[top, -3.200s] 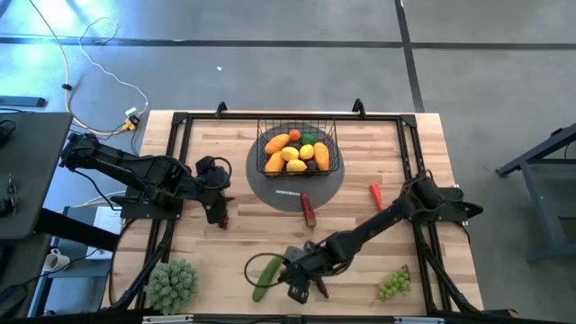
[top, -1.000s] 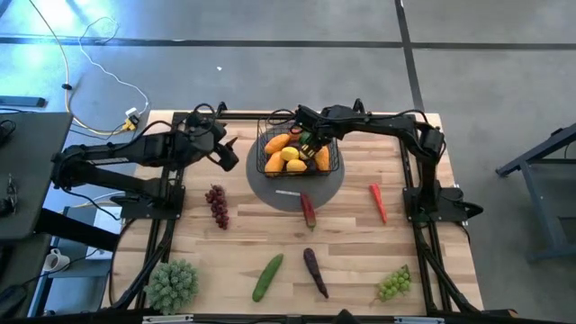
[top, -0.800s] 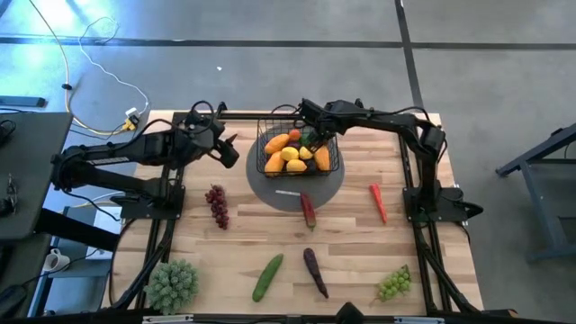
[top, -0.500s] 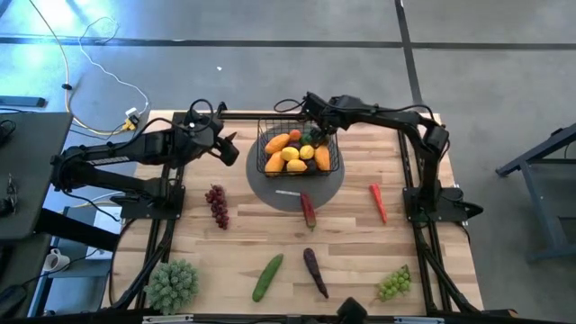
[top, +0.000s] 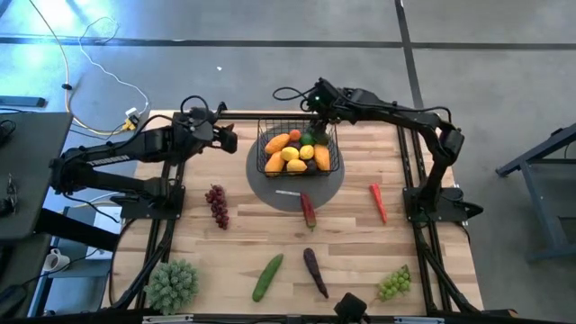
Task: Build produce basket
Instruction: Put the purple grapes into the black wire basket
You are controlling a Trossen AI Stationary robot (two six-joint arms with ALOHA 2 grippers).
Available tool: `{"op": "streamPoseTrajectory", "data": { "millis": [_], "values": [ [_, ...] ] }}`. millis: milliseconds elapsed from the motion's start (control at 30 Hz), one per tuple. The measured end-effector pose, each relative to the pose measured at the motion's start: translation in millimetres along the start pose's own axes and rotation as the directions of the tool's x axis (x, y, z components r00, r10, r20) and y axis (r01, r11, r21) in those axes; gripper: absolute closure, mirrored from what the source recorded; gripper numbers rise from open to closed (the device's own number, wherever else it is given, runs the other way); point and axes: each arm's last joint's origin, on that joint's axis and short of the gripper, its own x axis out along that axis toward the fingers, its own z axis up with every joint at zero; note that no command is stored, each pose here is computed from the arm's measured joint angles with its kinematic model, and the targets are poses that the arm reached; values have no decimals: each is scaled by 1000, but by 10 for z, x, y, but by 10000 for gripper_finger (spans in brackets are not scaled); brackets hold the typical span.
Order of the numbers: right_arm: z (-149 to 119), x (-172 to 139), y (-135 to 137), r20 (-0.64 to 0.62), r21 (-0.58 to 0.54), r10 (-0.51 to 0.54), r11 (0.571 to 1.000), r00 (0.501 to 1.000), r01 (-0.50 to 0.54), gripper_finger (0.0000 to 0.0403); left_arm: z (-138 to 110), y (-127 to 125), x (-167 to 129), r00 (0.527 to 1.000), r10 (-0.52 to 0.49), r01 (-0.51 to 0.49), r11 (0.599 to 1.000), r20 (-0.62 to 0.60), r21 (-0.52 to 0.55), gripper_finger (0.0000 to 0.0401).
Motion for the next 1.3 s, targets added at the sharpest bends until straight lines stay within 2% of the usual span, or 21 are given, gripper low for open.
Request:
{"op": "streamPoseTrajectory", "data": {
  "millis": [267, 367, 500, 633, 933, 1133, 1300],
  "values": [
    [-24, -2, -5, -24, -11, 1, 1000, 1000, -1, 128, -23, 37, 47, 987, -99, 64, 963, -125, -261, 123],
    [-47, -13, 0, -46, -11, 2, 1000, 999, -3, 128, -104, 40, 65, 973, -90, 21, 951, -210, -307, 123],
    [-86, -64, 1, -78, -20, 2, 1000, 997, -4, 128, -231, 31, 95, 948, -32, -85, 933, -317, -349, 123],
    [-109, -135, 17, -90, -1, 7, 1000, 996, -7, 128, -349, -22, 143, 905, -13, -152, 924, -425, -351, 123],
    [-107, -253, 149, -67, 36, 29, 999, 997, -26, 128, -548, -220, 193, 812, -57, -131, 952, -581, -277, 123],
    [-140, -295, 293, -89, 37, 46, 998, 995, -43, 128, -723, -319, 118, 763, 0, -167, 966, -646, -197, 123],
    [-168, -330, 396, -105, -7, 36, 999, 994, -37, 128, -861, -348, -24, 718, 60, -235, 959, -694, -160, 123]
  ]
}}
